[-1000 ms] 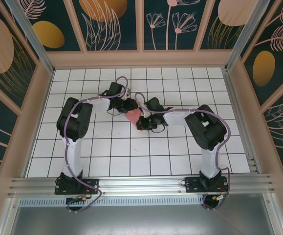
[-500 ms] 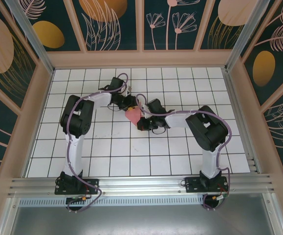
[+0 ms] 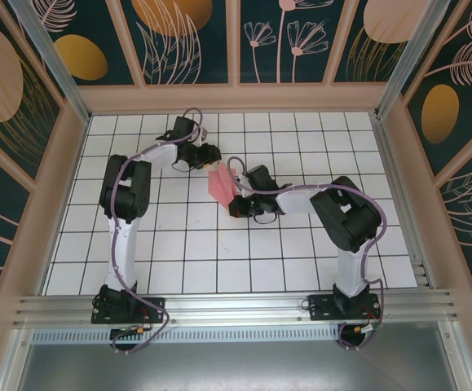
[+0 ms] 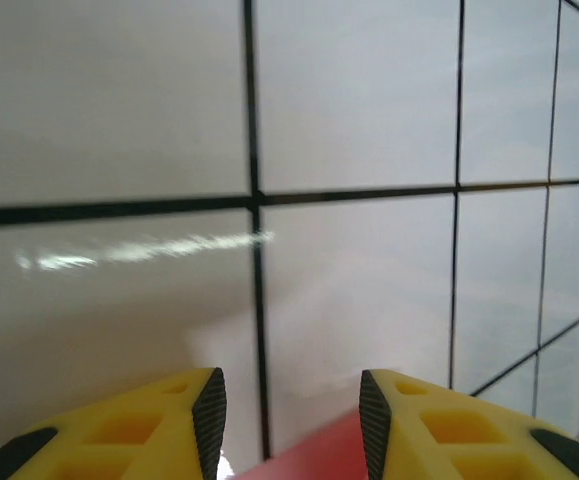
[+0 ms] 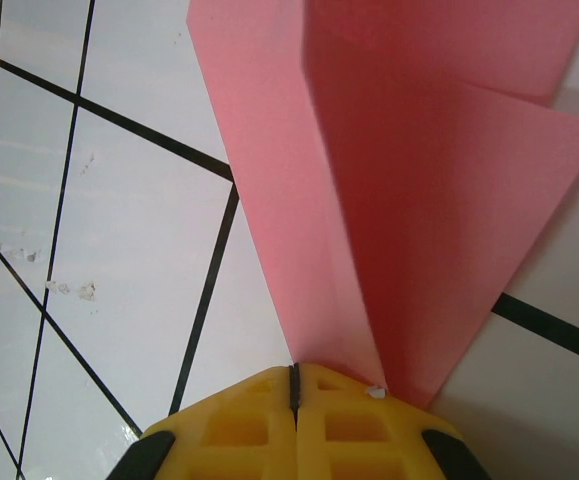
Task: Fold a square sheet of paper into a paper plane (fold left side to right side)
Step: Fourth fold the wing at the center of the table.
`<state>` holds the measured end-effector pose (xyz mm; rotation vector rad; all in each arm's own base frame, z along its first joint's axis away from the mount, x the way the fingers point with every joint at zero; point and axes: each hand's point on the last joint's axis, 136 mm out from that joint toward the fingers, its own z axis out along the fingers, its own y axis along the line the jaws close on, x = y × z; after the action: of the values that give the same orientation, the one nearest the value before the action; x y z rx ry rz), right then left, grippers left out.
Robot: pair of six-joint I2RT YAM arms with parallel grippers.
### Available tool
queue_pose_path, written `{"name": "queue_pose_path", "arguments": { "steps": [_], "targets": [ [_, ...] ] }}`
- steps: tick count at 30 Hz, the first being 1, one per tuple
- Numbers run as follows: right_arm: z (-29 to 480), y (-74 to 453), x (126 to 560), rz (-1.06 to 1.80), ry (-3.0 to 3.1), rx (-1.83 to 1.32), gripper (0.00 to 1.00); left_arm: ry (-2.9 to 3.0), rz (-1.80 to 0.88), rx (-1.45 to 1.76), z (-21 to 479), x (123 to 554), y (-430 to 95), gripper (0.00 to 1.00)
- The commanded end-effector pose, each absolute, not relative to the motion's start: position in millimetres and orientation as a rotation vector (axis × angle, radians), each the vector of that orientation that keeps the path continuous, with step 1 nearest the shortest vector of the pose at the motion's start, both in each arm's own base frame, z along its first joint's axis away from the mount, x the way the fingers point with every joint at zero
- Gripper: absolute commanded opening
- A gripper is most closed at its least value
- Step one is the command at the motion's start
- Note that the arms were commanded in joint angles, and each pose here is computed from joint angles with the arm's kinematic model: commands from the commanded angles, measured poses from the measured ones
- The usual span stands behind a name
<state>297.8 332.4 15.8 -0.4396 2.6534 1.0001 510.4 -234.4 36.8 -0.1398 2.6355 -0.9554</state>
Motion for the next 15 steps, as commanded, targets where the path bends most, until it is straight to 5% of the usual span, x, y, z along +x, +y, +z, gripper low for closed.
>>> {"name": "queue_pose_path", "arguments": {
  "steps": [1,6,15],
  "targets": [
    [-42.9,276.9,252.4,0.762,2.959,-0.389,0.01,2.488,-0.882,-0.050,95.4,519.3,-224.4,0.43],
    [-41.5,274.9,261.0,0.701,2.938,-0.448,0.00,2.401,-0.952,-0.019,134.6,479.1,-223.3,0.40],
    [-44.0,275.1,260.5,0.705,2.943,-0.438,0.00,2.494,-1.137,-0.013,96.2,389.8,-261.9,0.35]
  ]
}}
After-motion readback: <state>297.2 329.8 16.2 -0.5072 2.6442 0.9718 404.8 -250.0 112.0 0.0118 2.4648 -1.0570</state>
